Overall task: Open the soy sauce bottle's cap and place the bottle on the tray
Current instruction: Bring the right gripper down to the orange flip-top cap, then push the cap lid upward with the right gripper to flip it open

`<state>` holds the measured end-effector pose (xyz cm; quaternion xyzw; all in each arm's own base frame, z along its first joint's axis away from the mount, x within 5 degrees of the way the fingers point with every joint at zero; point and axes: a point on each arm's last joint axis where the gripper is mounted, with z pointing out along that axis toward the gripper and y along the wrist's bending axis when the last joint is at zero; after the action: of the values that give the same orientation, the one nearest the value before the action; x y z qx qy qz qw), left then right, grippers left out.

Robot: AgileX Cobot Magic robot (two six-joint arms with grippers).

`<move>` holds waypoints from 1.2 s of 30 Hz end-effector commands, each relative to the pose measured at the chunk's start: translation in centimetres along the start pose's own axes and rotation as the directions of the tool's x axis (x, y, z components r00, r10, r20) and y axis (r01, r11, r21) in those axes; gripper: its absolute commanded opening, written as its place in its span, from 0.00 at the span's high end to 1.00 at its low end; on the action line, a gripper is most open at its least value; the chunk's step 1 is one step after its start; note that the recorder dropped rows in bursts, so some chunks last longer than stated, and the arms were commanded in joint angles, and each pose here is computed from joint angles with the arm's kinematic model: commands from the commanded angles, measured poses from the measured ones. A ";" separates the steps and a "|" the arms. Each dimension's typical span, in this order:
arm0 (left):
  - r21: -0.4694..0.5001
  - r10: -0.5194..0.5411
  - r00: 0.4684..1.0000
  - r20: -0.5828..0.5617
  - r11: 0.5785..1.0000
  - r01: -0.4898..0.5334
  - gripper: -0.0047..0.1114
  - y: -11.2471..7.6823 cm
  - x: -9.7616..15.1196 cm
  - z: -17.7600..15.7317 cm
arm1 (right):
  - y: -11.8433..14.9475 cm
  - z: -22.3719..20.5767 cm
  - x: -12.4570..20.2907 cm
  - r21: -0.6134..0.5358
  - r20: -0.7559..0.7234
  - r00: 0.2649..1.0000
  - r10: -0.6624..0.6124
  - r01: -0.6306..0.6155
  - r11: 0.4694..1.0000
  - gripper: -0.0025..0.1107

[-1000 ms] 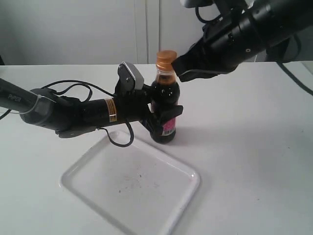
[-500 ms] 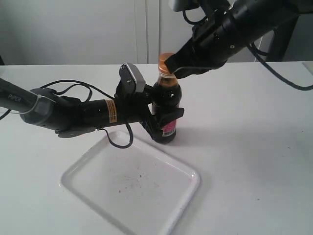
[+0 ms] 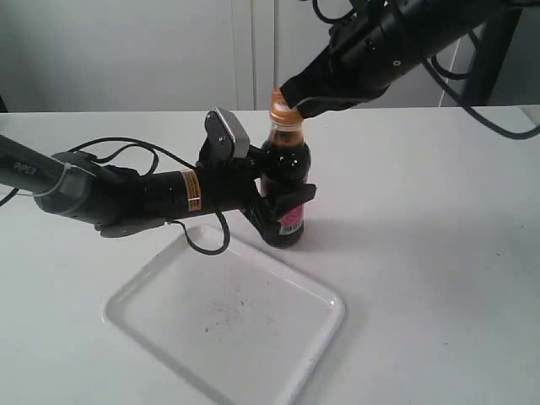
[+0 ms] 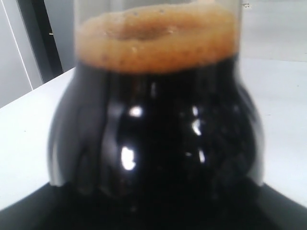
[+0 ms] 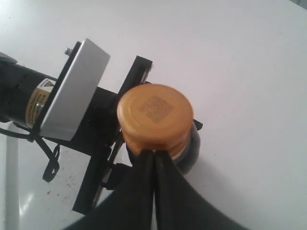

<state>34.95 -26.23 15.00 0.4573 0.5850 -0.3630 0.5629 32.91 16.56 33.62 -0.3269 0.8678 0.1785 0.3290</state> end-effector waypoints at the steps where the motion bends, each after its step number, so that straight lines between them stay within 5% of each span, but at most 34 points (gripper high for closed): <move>1: 0.043 0.048 0.999 -0.002 0.998 -0.048 0.96 -0.5 -0.3 0.1 | -0.3 -0.3 -0.9 0.045 0.083 0.997 0.001 -0.005 0.999 0.98; 16: 0.055 0.067 0.998 -0.006 0.996 -0.067 0.96 -0.6 -0.2 0.1 | -1.8 0.4 -2.4 0.157 0.247 0.969 -0.004 -0.036 0.987 0.98; 28: 0.037 0.054 0.999 0.001 0.998 -0.054 0.96 -0.4 -0.3 0.1 | -2.5 -1.6 -1.3 0.293 0.034 0.995 -0.092 0.078 0.953 0.98; 36: 0.031 0.042 0.999 0.016 0.999 -0.042 0.96 -0.4 -1.2 0.0 | -6.4 -3.2 1.2 0.331 -0.098 0.993 0.068 -0.032 0.943 0.98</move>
<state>34.80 -26.30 15.05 0.4739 0.5741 -0.3580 0.5636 35.04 11.62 34.23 -0.2795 0.8977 0.0329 0.3391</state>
